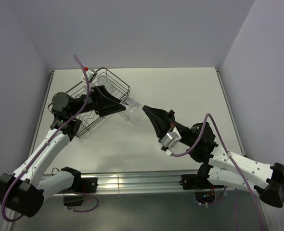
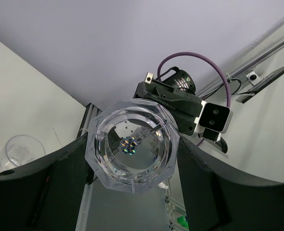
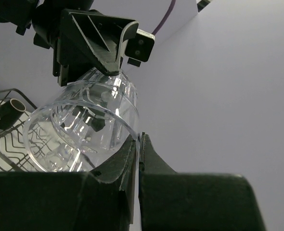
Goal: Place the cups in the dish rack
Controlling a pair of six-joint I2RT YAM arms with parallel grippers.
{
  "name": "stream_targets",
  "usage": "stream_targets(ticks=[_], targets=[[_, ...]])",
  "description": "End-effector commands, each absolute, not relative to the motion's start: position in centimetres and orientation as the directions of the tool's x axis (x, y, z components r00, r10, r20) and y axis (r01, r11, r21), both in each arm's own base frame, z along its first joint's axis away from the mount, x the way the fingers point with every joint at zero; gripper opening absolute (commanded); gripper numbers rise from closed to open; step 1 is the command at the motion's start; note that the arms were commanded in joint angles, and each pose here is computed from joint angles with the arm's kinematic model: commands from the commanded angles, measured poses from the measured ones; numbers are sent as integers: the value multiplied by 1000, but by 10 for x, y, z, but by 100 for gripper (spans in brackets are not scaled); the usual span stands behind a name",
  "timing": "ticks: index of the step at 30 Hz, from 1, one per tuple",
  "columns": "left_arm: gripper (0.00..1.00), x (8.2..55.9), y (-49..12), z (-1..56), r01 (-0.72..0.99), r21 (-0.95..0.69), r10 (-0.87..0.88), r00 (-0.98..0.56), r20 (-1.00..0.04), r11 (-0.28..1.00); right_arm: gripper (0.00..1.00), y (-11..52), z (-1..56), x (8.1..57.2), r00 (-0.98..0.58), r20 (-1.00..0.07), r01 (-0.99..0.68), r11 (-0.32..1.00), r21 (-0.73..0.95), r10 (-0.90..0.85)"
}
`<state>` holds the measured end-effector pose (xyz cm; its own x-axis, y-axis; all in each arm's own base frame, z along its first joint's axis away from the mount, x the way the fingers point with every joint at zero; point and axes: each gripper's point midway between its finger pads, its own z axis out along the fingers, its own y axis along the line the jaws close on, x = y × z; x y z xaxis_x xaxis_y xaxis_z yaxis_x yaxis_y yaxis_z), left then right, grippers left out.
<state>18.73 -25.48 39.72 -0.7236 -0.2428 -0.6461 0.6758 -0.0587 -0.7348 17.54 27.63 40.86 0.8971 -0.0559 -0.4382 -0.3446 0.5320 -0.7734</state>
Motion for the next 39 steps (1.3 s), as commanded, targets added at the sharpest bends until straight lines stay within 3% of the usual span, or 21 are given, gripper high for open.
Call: stream_targets(ticks=[1,2,3,5,6,8,9,12,20,24,28,31,39], targets=[[45,182,-254,403,691,-719,-249,-711,-658,-74,0,267,423,178,903,-424,-305,587,-750,-72],[39,181,-254,403,692,-718,-248,-710,-659,-74,0,267,422,180,899,-430,-305,590,-748,-81],[23,181,-254,404,692,-718,-246,-710,-659,-76,0,266,422,181,897,-434,-304,591,-747,-87],[3,181,-254,406,695,-715,-249,-708,-661,-77,10,266,421,184,889,-447,-308,593,-744,-98],[0,181,-254,407,697,-713,-251,-705,-663,-78,26,265,421,185,888,-449,-307,596,-742,-102],[0,182,-253,407,699,-711,-252,-704,-664,-77,39,264,422,186,886,-451,-303,602,-739,-107],[0,183,-253,407,698,-713,-255,-704,-663,-72,51,263,422,187,884,-454,-304,606,-736,-108],[0,195,-251,400,698,-716,-257,-695,-671,-16,70,260,421,186,888,-445,-290,613,-735,-115],[0,258,-224,400,737,-643,-304,-577,-758,207,86,248,406,189,867,-460,-274,588,-761,-190],[0,305,-197,393,712,-590,-315,-500,-806,380,90,240,399,196,833,-503,-287,600,-746,-228],[0,355,-172,391,669,-435,-264,-347,-900,603,91,232,387,209,770,-572,-317,609,-727,-282],[0,386,-152,377,577,-350,-189,-321,-928,738,94,215,371,236,662,-651,-323,643,-694,-371],[0,424,-135,355,422,-64,17,-184,-983,905,100,172,331,299,279,-824,-418,710,-566,-493]])
